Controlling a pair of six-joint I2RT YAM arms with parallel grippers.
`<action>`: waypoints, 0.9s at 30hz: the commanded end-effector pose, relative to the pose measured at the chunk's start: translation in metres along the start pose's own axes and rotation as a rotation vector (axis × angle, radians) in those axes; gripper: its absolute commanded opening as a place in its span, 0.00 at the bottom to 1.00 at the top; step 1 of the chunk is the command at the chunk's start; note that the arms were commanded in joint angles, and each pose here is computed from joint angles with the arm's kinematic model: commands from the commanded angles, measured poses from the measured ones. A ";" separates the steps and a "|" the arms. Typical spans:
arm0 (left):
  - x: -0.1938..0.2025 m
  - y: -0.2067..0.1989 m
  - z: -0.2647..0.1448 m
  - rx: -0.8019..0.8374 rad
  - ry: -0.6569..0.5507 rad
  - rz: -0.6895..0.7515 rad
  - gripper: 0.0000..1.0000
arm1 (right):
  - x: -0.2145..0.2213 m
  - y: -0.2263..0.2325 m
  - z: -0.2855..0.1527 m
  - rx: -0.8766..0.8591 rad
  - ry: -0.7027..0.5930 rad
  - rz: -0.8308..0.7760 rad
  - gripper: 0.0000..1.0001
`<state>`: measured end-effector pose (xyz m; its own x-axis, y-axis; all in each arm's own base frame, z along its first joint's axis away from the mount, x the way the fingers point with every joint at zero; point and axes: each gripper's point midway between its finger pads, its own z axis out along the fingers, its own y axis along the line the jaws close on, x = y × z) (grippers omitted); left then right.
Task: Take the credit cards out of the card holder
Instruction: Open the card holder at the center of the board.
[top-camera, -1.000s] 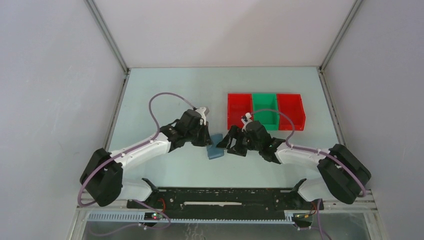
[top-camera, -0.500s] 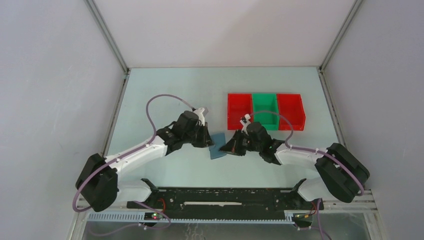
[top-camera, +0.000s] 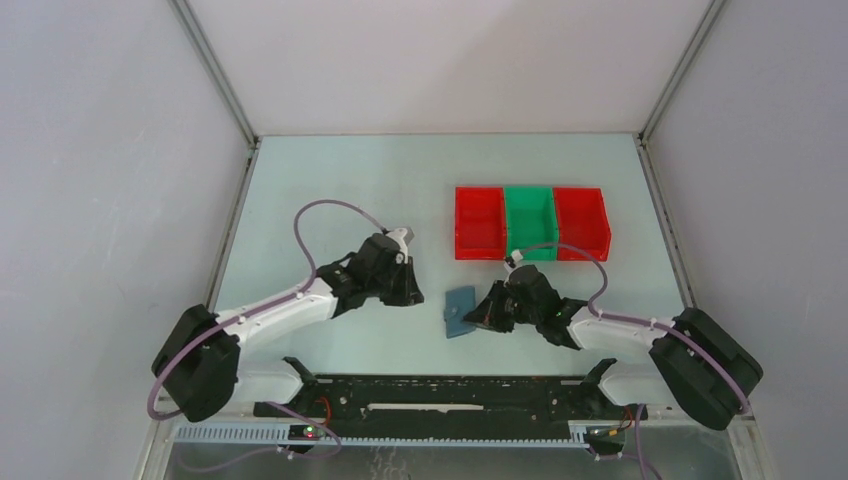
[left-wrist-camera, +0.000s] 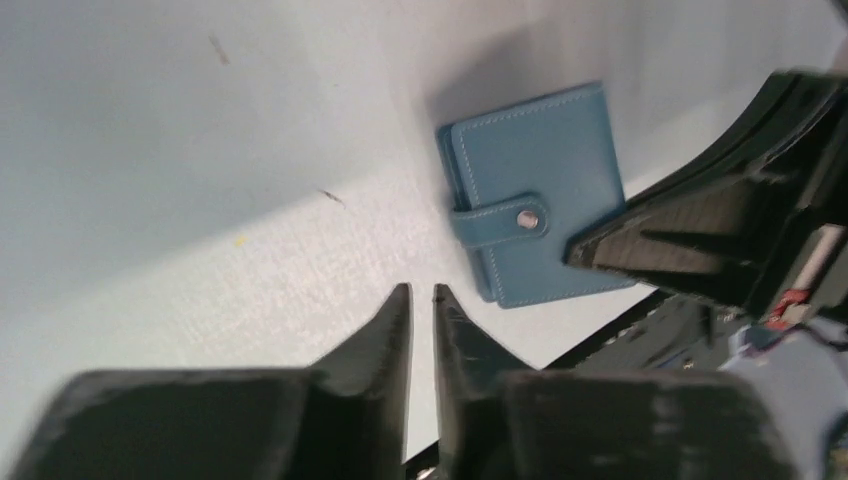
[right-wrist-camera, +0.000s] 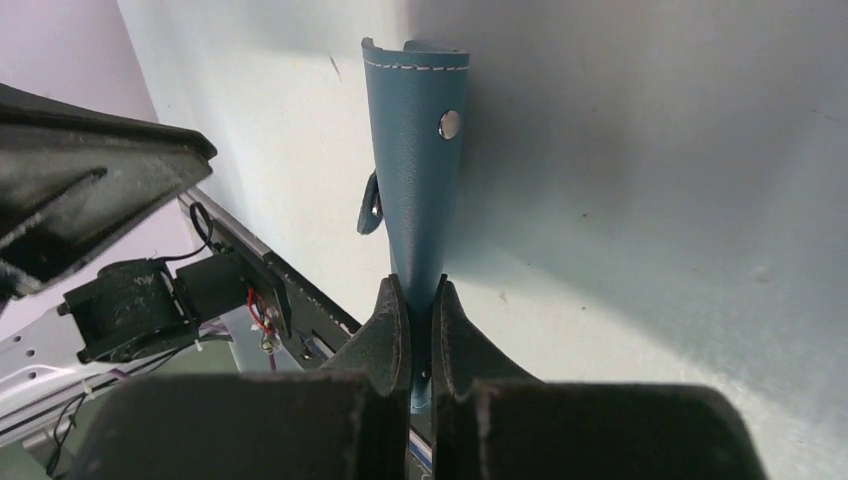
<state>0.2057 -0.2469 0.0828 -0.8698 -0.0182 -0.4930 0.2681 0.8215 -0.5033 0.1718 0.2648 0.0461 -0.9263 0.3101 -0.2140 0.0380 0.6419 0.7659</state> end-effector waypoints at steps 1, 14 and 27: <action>-0.016 -0.025 0.000 -0.056 -0.028 0.085 0.30 | -0.010 -0.005 -0.004 0.038 -0.057 0.003 0.00; 0.001 -0.083 0.042 -0.080 0.034 0.194 0.60 | -0.015 0.001 -0.005 0.034 -0.079 0.017 0.00; 0.014 -0.059 0.071 -0.221 0.067 0.190 0.39 | -0.016 0.003 -0.007 0.032 -0.083 0.010 0.00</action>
<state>0.1968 -0.3296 0.0479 -0.8484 0.2103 -0.4858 0.3644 0.8977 -0.2478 0.1754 0.2541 0.0438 -0.9070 0.3531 -0.2294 0.0751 0.6718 0.7369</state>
